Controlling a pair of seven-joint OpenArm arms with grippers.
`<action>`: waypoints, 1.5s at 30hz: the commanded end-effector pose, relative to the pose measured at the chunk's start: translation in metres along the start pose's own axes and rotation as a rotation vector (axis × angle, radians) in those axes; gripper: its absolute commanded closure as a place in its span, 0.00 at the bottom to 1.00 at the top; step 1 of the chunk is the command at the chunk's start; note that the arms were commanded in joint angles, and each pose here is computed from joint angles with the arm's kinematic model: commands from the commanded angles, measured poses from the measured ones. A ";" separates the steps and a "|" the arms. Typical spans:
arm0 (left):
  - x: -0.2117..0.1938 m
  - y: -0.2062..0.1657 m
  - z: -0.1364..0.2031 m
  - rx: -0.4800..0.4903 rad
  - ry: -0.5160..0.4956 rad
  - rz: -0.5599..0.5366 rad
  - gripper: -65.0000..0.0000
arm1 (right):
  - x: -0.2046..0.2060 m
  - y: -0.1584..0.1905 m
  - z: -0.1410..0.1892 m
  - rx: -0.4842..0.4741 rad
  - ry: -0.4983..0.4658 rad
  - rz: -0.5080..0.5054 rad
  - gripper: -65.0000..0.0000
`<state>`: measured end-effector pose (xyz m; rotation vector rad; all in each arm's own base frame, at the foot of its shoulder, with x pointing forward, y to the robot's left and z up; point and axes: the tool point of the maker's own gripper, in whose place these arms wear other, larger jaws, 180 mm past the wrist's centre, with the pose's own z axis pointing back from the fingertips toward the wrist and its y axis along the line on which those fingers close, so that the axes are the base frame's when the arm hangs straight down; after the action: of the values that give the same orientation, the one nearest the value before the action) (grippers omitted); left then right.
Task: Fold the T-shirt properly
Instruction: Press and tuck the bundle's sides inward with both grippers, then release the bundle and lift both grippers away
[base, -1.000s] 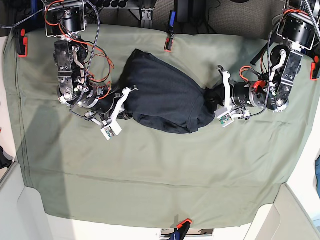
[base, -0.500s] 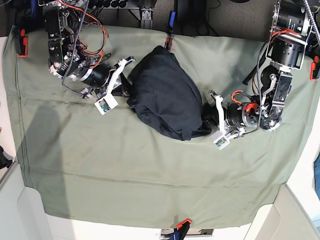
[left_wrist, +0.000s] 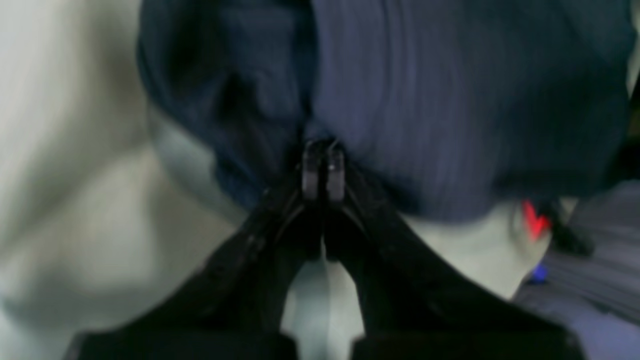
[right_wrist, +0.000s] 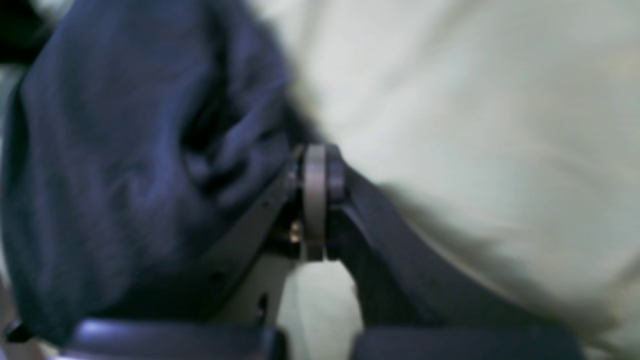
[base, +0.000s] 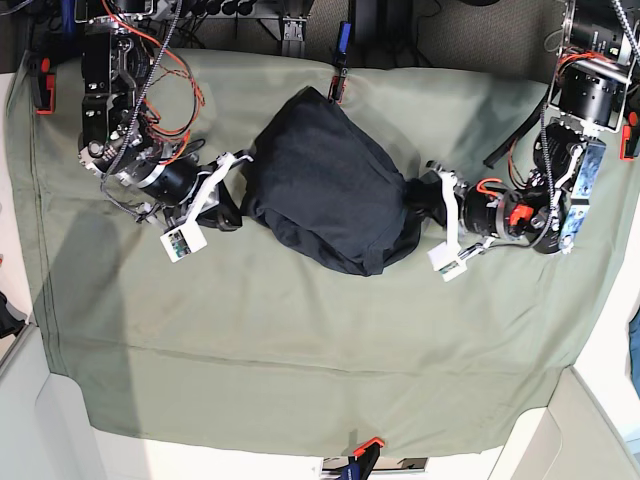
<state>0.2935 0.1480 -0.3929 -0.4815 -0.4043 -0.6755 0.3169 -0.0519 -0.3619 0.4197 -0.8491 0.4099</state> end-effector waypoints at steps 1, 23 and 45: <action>0.009 0.003 0.015 0.019 -0.030 -0.041 1.00 | 0.022 -0.006 0.004 -0.015 -0.068 0.000 1.00; -0.009 -0.058 -0.006 -0.028 -0.060 -0.151 1.00 | 0.005 0.033 -0.059 0.135 0.074 0.011 1.00; 0.067 0.025 -0.020 0.059 -0.113 -0.003 1.00 | 0.000 0.139 -0.038 0.305 -0.003 -0.065 1.00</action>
<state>0.3502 0.1170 -0.3966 -0.4707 -0.4873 -0.6360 0.2621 0.0785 -0.3752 0.6958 -0.7192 0.4837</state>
